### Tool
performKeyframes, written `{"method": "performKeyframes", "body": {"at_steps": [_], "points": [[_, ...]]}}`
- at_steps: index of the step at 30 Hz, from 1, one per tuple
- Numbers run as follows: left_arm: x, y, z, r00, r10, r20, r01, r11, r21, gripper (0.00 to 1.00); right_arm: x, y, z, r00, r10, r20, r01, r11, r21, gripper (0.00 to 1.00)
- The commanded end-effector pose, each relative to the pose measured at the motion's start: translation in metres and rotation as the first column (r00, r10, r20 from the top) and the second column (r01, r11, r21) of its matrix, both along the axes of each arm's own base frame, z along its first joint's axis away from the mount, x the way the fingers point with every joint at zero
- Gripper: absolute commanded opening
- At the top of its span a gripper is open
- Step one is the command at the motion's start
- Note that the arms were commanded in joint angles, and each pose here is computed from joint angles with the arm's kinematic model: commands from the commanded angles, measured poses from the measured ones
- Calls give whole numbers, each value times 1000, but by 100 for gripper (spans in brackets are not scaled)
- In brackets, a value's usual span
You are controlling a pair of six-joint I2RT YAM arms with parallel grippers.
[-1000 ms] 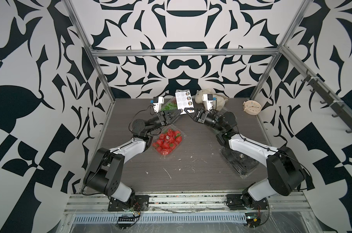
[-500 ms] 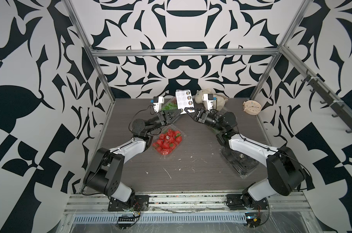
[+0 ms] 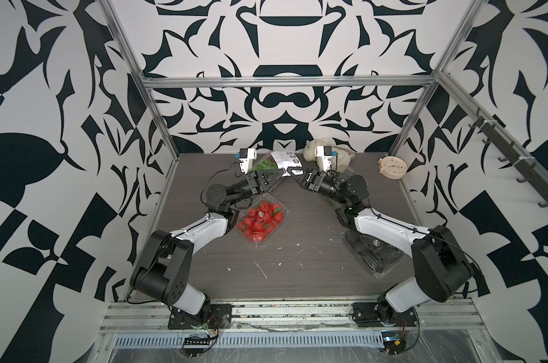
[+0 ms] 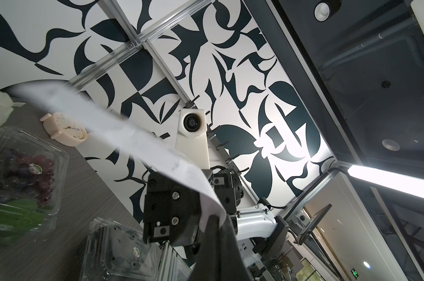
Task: Label fruit boxes
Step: Adjust the label sticker.
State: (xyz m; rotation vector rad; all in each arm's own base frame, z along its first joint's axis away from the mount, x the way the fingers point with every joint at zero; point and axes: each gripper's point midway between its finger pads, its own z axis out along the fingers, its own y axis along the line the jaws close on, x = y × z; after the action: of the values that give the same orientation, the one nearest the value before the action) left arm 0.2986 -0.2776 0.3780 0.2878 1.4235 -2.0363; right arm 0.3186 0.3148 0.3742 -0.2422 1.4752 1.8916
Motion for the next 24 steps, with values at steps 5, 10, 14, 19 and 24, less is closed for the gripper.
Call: {"method": "performKeyframes", "body": {"at_steps": [5,10,14,19,24], "points": [[-3,-7,7,999,-22,43,23,1000,-6,0,-22,1,34,991,45,124,-52,997,54,0],[-6,-4,8,999,-19,50,19,1000,-4,10,-22,-5,36,991,25,133,-33,998,53,0],[1,6,5,1000,7,30,-7,1000,-4,26,-24,-9,33,989,6,147,-9,1000,16,0],[2,10,5,999,16,29,-16,1000,-3,26,-27,-10,27,986,-10,164,18,999,-43,0],[4,10,4,999,19,25,-19,1000,-3,24,-27,-9,25,987,-6,161,16,998,-56,0]]}}
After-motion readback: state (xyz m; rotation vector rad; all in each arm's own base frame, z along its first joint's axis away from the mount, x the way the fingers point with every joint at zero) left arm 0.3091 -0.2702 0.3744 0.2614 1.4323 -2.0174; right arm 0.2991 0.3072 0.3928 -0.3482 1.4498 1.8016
